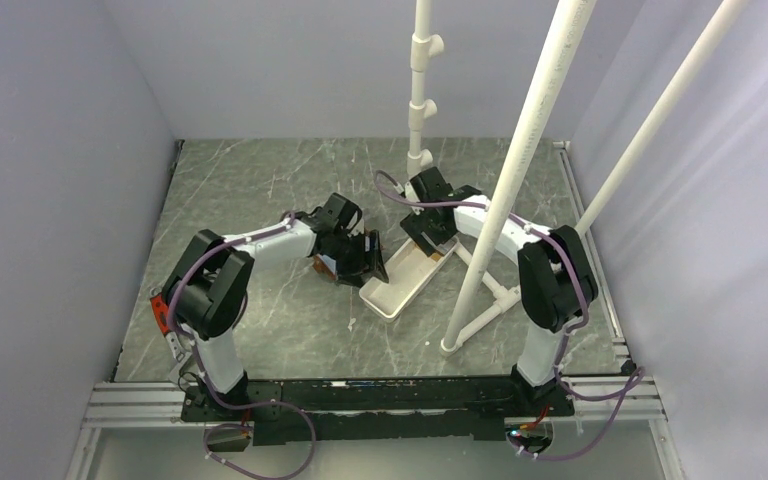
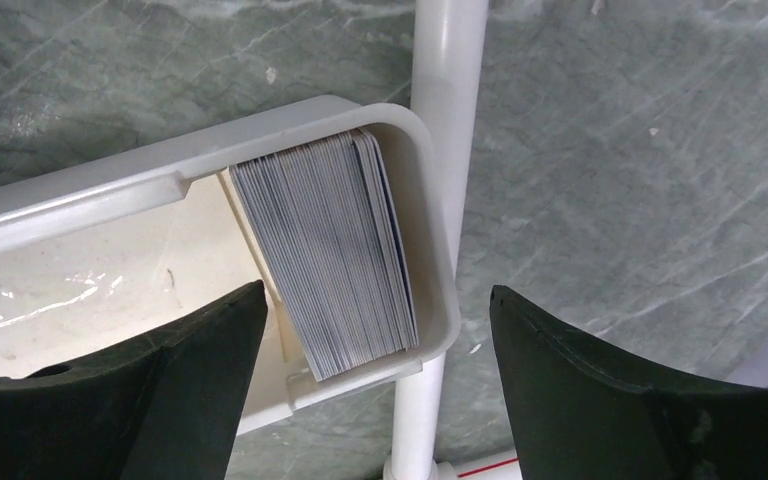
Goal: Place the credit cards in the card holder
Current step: Pick up the credit card from the storage box.
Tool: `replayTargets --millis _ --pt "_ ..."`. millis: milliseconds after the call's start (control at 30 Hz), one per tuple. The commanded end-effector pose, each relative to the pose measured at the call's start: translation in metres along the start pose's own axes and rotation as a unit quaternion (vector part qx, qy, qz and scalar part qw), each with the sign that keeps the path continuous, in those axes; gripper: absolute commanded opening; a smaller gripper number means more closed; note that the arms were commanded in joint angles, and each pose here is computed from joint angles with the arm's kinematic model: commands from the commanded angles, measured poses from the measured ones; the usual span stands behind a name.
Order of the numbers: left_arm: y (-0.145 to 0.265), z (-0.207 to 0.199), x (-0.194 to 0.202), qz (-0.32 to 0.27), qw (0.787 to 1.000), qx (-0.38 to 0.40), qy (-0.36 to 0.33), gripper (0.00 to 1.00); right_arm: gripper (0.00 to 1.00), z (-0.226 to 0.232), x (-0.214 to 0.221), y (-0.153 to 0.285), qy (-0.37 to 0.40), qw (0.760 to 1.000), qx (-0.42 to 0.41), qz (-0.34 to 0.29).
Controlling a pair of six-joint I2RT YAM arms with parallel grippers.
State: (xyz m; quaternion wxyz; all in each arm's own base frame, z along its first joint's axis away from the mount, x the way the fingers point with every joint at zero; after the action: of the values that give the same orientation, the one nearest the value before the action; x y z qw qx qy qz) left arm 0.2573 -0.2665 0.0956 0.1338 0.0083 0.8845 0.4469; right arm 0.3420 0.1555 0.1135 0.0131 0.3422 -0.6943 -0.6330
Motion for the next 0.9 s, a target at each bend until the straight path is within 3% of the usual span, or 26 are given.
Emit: replayTargets --millis 0,200,367,500,867 --pt "0.005 -0.003 -0.015 -0.029 0.999 -0.027 -0.028 0.71 0.84 -0.008 -0.015 0.003 -0.002 0.998 0.057 -0.037" --pt "-0.004 0.004 -0.012 -0.006 0.998 -0.042 -0.046 0.56 0.82 -0.014 -0.02 0.01 -0.004 0.995 0.08 -0.056" --pt "-0.006 0.002 -0.009 0.003 0.996 -0.05 -0.068 0.5 0.79 -0.015 -0.021 0.013 -0.001 0.995 0.082 -0.057" --pt "-0.006 -0.002 -0.011 0.003 0.997 -0.043 -0.069 0.51 0.8 -0.001 -0.018 0.011 0.021 0.998 0.036 -0.051" --pt "-0.008 -0.002 -0.009 0.006 0.997 -0.036 -0.067 0.5 0.88 0.005 -0.012 -0.008 0.029 0.998 0.036 -0.036"
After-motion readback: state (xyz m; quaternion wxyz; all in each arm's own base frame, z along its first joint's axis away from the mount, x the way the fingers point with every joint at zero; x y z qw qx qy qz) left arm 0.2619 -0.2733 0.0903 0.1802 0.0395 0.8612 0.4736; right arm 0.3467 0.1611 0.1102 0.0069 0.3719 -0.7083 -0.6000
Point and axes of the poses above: each gripper's point midway between its finger pads, its own y axis back along the fingers, its own z axis along the line the jaws close on, x = y × z, the point moved 5 cm from there along y, back along the fingers, and after that the axes turned 10 degrees about -y, right-handed, at the moved point
